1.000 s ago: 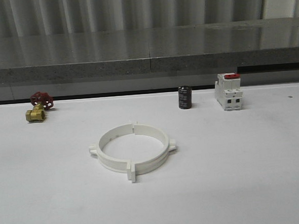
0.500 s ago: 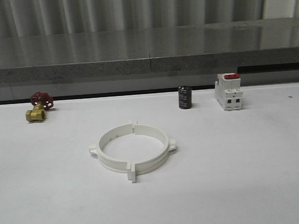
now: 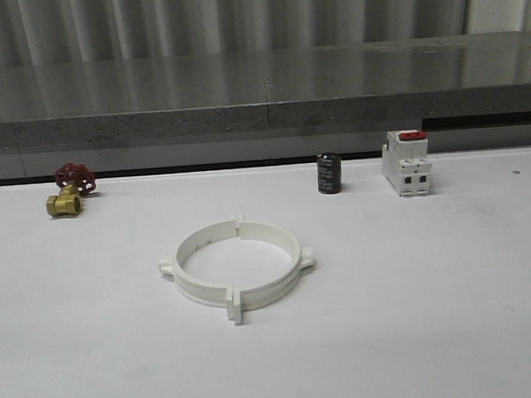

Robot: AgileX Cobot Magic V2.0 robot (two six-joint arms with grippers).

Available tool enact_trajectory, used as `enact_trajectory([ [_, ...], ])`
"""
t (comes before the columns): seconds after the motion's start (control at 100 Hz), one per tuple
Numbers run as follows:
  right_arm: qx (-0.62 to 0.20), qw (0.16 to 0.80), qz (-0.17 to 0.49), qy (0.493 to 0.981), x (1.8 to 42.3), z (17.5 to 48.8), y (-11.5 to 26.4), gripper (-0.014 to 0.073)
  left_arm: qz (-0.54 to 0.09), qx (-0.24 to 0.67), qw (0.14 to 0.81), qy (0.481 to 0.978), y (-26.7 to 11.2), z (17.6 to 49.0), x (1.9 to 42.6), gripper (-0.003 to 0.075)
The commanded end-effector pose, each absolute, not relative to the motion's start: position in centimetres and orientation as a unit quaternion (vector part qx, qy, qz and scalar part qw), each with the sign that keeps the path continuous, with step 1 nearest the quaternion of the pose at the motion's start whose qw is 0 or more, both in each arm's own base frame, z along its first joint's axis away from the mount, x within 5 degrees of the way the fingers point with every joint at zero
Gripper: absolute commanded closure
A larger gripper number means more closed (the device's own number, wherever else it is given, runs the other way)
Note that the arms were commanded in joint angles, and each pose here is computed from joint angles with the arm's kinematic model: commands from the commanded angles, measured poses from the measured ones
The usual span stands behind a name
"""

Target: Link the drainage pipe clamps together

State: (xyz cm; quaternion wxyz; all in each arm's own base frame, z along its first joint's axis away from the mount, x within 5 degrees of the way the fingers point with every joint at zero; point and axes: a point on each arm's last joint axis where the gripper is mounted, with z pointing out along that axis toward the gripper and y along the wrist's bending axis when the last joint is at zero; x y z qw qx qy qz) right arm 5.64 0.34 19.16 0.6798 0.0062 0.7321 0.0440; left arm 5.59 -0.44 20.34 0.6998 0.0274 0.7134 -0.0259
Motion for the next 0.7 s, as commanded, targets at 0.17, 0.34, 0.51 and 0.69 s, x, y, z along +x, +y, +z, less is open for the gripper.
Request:
enact_trajectory([
  [0.17, 0.005, 0.721, 0.044, 0.691, 5.44, 20.56, 0.3, 0.0663, -0.027, 0.026, 0.737, 0.675, -0.42, 20.1, 5.59, 0.0741],
  [0.34, 0.005, 0.721, 0.044, 0.691, 5.44, 20.56, 0.3, 0.0663, -0.027, 0.026, 0.737, 0.675, -0.42, 20.1, 5.59, 0.0741],
  [0.51, 0.005, 0.721, 0.044, 0.691, 5.44, 20.56, 0.3, 0.0663, -0.027, 0.026, 0.737, 0.675, -0.42, 20.1, 5.59, 0.0741],
  [0.69, 0.005, 0.721, 0.044, 0.691, 5.44, 20.56, 0.3, 0.0663, -0.027, 0.026, 0.737, 0.675, -0.42, 20.1, 5.59, 0.0741],
])
